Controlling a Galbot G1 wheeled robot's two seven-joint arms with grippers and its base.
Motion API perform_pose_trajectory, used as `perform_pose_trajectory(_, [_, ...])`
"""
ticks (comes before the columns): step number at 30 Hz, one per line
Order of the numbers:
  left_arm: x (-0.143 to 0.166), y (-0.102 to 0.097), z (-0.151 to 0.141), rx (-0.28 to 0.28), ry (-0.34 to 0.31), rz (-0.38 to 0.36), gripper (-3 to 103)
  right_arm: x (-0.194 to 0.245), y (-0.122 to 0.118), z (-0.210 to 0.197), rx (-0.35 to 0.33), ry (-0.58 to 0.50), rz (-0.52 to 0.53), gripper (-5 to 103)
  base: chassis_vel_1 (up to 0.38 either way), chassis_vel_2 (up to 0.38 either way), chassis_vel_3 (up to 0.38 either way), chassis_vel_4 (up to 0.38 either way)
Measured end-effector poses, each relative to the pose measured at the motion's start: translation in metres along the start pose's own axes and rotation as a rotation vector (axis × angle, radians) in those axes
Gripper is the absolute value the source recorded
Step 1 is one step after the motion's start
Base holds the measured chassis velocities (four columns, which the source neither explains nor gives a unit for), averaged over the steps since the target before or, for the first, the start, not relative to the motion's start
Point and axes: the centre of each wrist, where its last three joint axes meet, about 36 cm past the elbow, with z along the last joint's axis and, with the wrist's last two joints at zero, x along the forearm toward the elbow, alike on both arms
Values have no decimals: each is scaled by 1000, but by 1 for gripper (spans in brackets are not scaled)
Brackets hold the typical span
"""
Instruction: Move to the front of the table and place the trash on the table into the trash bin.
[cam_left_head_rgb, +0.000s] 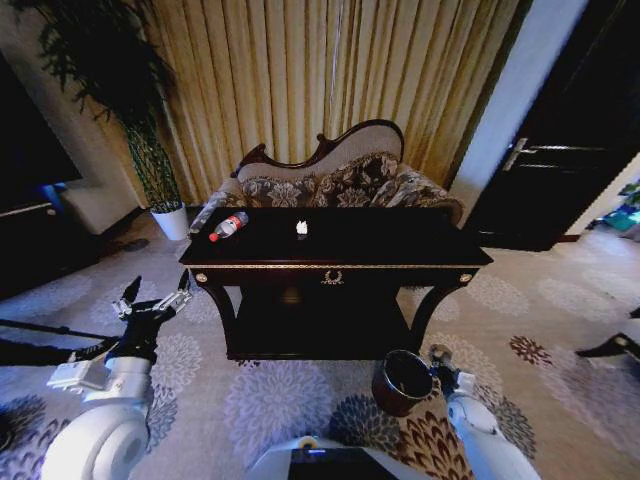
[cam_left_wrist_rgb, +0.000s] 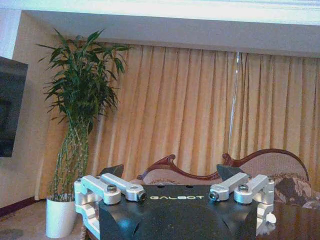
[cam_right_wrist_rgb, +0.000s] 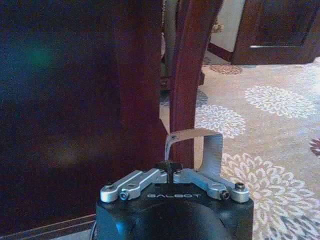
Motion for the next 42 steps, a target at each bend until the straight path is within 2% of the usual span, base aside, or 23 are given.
perform_pose_trajectory(2, [1,1,0,-3,1,-4,100,4,2,4,5,6,-13,9,0,0,0,0])
perform_pose_trajectory(3, [1,1,0,-3,1,-4,100,4,2,4,5,6,-13,9,0,0,0,0])
perform_pose_trajectory(5, [1,2,0,-3,1,-7,100,8,3,6,5,8,-24,20,0,0,0,0])
perform_pose_trajectory(6, [1,2,0,-3,1,-7,100,8,3,6,5,8,-24,20,0,0,0,0])
perform_pose_trajectory(8, [1,2,0,-1,0,-7,100,9,5,5,3,3,-28,31,0,0,0,0])
perform_pose_trajectory(9, [1,2,0,-1,0,-7,100,9,5,5,3,3,-28,31,0,0,0,0])
perform_pose_trajectory(10, [1,2,0,0,-1,-6,100,10,6,4,1,-1,-30,37,0,0,0,0])
perform_pose_trajectory(11, [1,1,-1,1,-2,-5,100,9,7,2,0,-6,-31,47,0,0,0,0])
perform_pose_trajectory(14, [0,1,-1,1,-4,-4,100,9,8,0,-1,-12,-33,52,0,0,0,0])
perform_pose_trajectory(16, [0,1,-1,2,-5,-4,100,9,8,-3,-3,-17,-34,65,0,0,0,0])
perform_pose_trajectory(17, [0,1,-1,2,-5,-4,100,9,8,-3,-3,-17,-34,65,0,0,0,0])
perform_pose_trajectory(19, [1,1,-1,4,-3,-7,100,9,8,-3,-4,-18,-35,76,0,0,0,0])
perform_pose_trajectory(22, [1,1,0,5,-2,-7,100,9,8,-4,-4,-19,-34,80,0,0,0,0])
perform_pose_trajectory(24, [1,1,0,6,-2,-8,100,8,7,-5,-5,-20,-33,91,0,0,0,0])
perform_pose_trajectory(25, [1,1,0,6,-2,-8,100,8,7,-5,-5,-20,-33,91,0,0,0,0])
perform_pose_trajectory(27, [1,1,0,6,-2,-8,100,8,6,-6,-5,-21,-32,99,0,0,0,0])
perform_pose_trajectory(42, [1,0,1,5,-2,-6,100,6,7,-7,-12,-20,-32,100,0,0,0,0])
